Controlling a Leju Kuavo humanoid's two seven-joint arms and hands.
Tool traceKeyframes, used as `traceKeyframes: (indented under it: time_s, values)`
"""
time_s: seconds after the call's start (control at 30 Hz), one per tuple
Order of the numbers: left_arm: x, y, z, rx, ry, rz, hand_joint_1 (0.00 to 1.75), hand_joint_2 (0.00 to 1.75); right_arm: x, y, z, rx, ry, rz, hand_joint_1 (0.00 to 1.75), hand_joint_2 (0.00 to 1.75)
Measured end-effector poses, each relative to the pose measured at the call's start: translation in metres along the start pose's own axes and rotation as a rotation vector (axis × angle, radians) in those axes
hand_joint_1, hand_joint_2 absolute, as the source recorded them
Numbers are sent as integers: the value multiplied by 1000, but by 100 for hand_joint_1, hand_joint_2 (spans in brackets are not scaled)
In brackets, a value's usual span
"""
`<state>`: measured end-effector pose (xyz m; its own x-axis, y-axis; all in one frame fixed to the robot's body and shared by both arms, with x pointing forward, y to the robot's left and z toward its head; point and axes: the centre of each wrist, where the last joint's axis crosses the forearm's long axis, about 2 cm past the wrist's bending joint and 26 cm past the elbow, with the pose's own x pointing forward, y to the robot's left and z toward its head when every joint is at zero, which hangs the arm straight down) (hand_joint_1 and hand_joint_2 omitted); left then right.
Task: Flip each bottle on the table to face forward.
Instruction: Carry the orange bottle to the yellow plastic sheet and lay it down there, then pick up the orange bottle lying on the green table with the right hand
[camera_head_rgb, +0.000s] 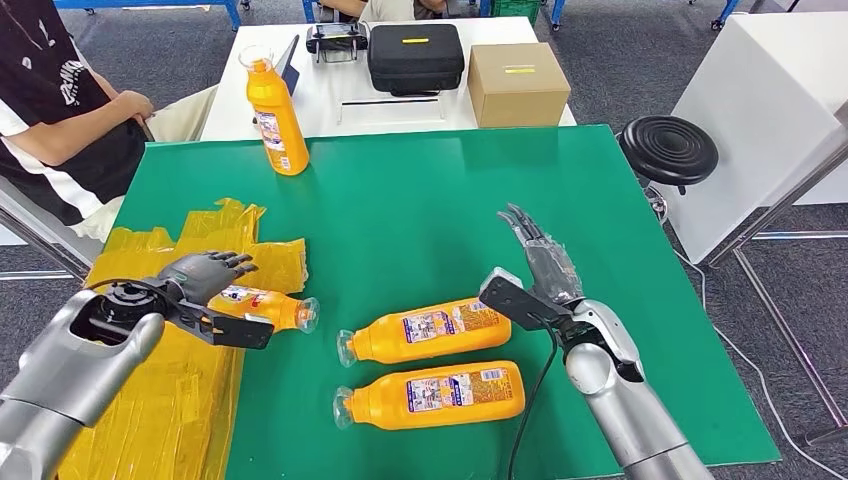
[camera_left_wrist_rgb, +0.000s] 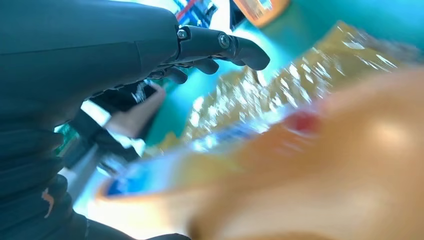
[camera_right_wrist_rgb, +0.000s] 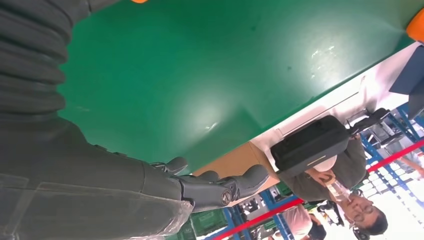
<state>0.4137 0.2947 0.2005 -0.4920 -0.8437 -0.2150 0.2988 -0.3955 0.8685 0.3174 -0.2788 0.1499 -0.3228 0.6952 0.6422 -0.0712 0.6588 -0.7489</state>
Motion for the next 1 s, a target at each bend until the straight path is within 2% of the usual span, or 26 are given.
traceKeyframes:
  time_s: [0.17,0.33,0.43,0.67,0.8,0.9,1.0]
  values:
    - [-18,23,15,28,-19,-49,0,175,-2,3,-4,19,2,4,0,0]
    - [-27,45,32,99,-143,45,0,175,-6,3,-3,38,6,15,0,0]
    - [-32,61,45,152,-179,64,0,175,-11,0,0,47,11,29,0,0]
    - [-33,85,67,333,-249,118,0,175,-17,-5,7,77,33,57,0,0]
    - [-28,90,71,421,-263,168,0,175,-16,-6,9,91,51,88,0,0]
    - [-18,88,68,533,-270,338,0,175,-12,-9,11,106,97,168,0,0]
    - [-13,79,66,590,-274,481,0,175,-6,-13,15,120,110,209,0,0]
